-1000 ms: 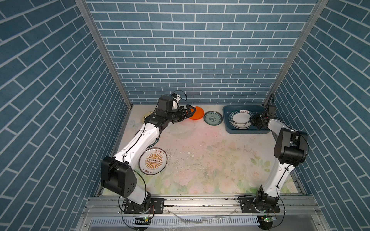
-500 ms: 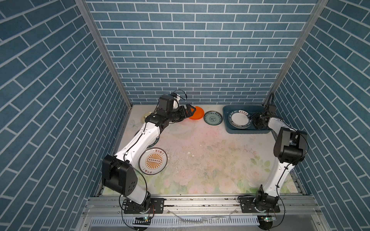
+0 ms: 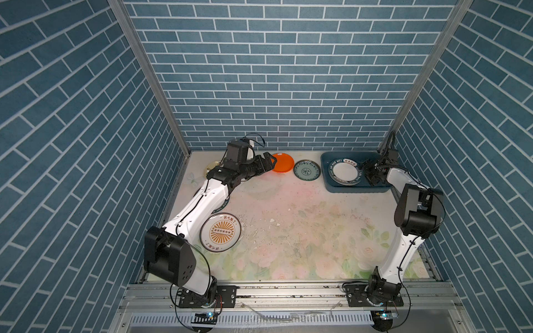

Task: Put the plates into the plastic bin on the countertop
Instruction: 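Reach left gripper to the orange sunburst plate while right gripper withdraws from bin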

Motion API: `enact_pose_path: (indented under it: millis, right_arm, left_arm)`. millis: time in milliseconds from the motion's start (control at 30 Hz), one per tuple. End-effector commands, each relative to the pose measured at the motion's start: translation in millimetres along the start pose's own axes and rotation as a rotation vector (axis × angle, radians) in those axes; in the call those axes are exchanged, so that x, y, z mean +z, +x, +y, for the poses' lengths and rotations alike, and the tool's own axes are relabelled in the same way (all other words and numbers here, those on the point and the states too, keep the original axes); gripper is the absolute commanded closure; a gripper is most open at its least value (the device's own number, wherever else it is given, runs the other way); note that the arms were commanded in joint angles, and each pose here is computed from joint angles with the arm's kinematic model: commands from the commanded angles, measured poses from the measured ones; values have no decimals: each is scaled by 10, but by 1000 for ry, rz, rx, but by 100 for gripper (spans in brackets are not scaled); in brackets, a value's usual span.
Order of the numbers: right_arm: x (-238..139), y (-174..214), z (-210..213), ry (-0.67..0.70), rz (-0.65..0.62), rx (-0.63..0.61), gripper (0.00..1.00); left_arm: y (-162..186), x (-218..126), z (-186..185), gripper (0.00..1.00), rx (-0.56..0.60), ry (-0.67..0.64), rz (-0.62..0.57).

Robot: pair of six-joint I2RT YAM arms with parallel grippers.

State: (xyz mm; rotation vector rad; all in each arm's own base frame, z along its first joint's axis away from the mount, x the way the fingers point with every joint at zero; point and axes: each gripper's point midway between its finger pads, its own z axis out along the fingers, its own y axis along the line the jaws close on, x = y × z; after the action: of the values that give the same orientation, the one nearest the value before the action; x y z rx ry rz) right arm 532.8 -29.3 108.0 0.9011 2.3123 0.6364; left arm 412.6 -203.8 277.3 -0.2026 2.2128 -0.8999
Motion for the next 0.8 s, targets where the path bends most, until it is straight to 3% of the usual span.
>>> enact_pose_path:
  millis: [0, 267, 367, 600, 767]
  right_arm:
    - [-423, -190, 512, -92, -60, -112, 22]
    - [-760, 178, 1213, -209, 13, -301, 18]
    - [-889, 406, 1489, -268, 20, -367, 10]
    - [-1141, 947, 2090, -402, 74, -475, 2]
    - [-1217, 1274, 2244, -441, 129, -515, 1]
  left_arm:
    - [-62, -220, 319, 0, -97, -69, -66]
    - [274, -763, 1230, 0, -291, -308, -100]
    - [514, -1018, 1542, 0, -377, -399, -105]
    - [1061, -1534, 2034, 0, -556, -488, -142]
    - [1512, -1704, 2291, 0, -679, -565, -100]
